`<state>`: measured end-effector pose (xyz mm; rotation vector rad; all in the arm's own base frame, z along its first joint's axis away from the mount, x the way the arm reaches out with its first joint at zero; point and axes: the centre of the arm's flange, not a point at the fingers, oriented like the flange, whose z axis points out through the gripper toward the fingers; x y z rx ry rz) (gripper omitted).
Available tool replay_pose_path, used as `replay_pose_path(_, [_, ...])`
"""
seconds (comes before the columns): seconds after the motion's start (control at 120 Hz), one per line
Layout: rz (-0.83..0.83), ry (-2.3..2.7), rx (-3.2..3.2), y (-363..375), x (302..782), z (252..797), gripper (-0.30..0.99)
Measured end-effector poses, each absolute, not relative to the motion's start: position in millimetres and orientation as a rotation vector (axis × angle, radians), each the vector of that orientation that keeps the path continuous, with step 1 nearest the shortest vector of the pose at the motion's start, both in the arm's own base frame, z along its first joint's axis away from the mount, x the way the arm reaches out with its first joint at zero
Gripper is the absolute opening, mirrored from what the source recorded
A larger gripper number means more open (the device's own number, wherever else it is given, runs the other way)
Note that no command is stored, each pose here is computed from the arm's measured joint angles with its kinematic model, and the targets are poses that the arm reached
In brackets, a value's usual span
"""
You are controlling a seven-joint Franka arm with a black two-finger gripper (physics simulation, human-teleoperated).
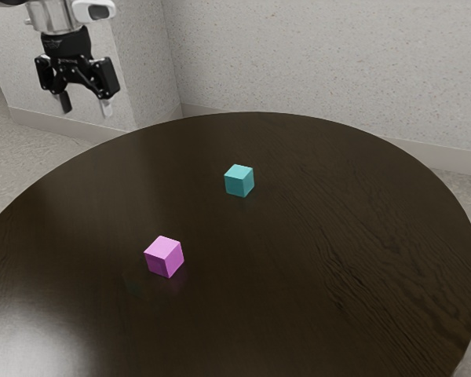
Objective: Pick up the blue block with one arm, and put the blue block on the pink block with one arm
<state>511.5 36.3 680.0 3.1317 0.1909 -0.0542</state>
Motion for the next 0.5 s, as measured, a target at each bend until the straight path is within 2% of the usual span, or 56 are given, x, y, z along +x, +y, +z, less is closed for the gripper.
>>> replay_pose_path(0.158, [-0.046, 0.214, 3.123, 41.5, 512.9, 681.8, 0.69])
replay_pose_path(0.258, [0.191, 0.191, 3.133, 30.3, 498.2, 765.0, 0.69])
replay_pose_path(0.3, [0.241, 0.168, 3.139, 19.7, 502.7, 780.5, 0.69])
replay_pose_path(0.442, [0.228, 0.086, 3.147, -16.6, 555.3, 746.5, 0.69])
replay_pose_path(0.5, [0.165, 0.087, 3.153, -21.2, 585.7, 709.5, 0.69])
